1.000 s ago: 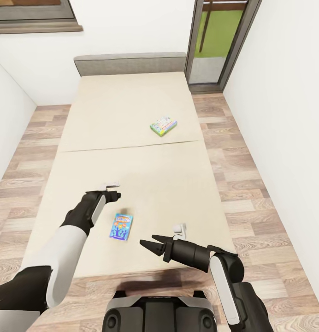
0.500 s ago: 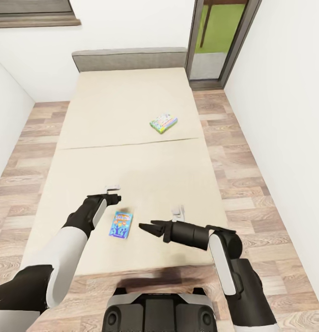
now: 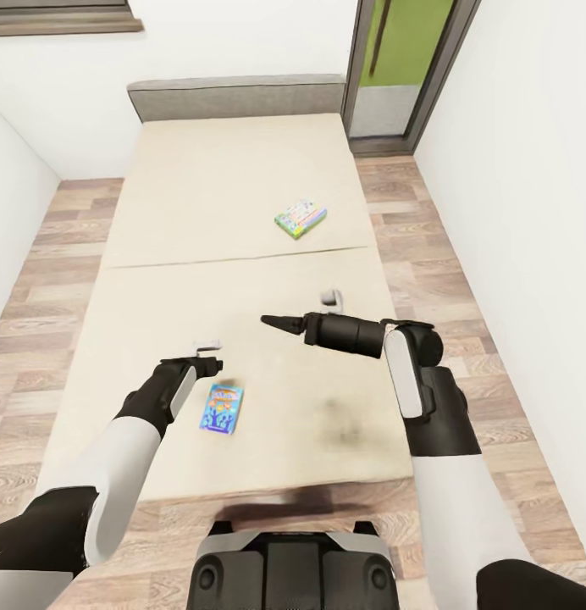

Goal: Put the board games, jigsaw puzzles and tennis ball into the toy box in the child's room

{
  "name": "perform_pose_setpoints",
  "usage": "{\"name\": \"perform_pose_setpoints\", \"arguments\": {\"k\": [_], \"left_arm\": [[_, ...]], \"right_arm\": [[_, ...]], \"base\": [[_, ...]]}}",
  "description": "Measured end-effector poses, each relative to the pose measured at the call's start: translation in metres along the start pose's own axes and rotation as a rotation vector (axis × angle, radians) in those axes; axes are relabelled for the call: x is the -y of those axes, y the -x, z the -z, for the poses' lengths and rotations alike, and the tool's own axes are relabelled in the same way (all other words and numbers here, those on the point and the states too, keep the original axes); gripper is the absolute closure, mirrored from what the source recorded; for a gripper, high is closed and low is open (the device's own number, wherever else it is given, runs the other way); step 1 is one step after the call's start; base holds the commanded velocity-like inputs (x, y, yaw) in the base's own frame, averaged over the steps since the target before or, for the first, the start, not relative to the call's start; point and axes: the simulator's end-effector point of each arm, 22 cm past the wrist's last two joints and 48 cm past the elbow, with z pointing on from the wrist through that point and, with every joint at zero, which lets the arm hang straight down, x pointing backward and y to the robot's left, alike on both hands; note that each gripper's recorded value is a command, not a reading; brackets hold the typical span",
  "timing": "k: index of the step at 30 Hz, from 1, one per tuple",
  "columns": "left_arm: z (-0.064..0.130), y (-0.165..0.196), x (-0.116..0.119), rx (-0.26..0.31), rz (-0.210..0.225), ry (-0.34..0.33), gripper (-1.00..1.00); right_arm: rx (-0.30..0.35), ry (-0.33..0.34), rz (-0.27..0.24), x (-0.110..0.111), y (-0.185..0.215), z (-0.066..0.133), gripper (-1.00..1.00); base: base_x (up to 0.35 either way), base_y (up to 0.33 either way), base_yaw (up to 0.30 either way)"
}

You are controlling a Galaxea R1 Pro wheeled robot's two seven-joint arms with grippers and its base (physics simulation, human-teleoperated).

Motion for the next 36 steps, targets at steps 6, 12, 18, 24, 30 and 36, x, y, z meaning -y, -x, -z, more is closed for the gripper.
{"name": "perform_pose_setpoints", "arguments": {"k": [6,12,18,24,30,36], "left_arm": [[-0.004,-0.006,-0.001,-0.011,0.0,0.001,-1.0],[-0.009,-0.011,-0.002,-0.02,-0.001,0.001,-1.0],[-0.013,-0.017,-0.002,-0.029,-0.003,0.002,-1.0],[-0.017,-0.023,-0.001,-0.04,0.001,-0.001,-1.0],[-0.02,-0.025,0.001,-0.044,0.005,-0.006,-1.0],[-0.023,-0.025,0.005,-0.041,0.008,-0.01,-1.0]], "right_arm": [[-0.01,-0.021,-0.055,0.027,0.015,-0.009,-1.0],[-0.021,-0.058,-0.085,0.047,0.015,-0.013,-1.0],[-0.027,-0.075,-0.098,0.057,0.012,-0.015,-1.0],[-0.03,-0.079,-0.104,0.062,0.009,-0.016,-1.0],[-0.033,-0.08,-0.11,0.066,0.005,-0.017,-1.0],[-0.038,-0.082,-0.115,0.071,0.002,-0.019,-1.0]], "base": [[0.0,0.0,0.0],[0.0,0.0,0.0],[0.0,0.0,0.0],[0.0,0.0,0.0],[0.0,0.0,0.0],[0.0,0.0,0.0]]}}
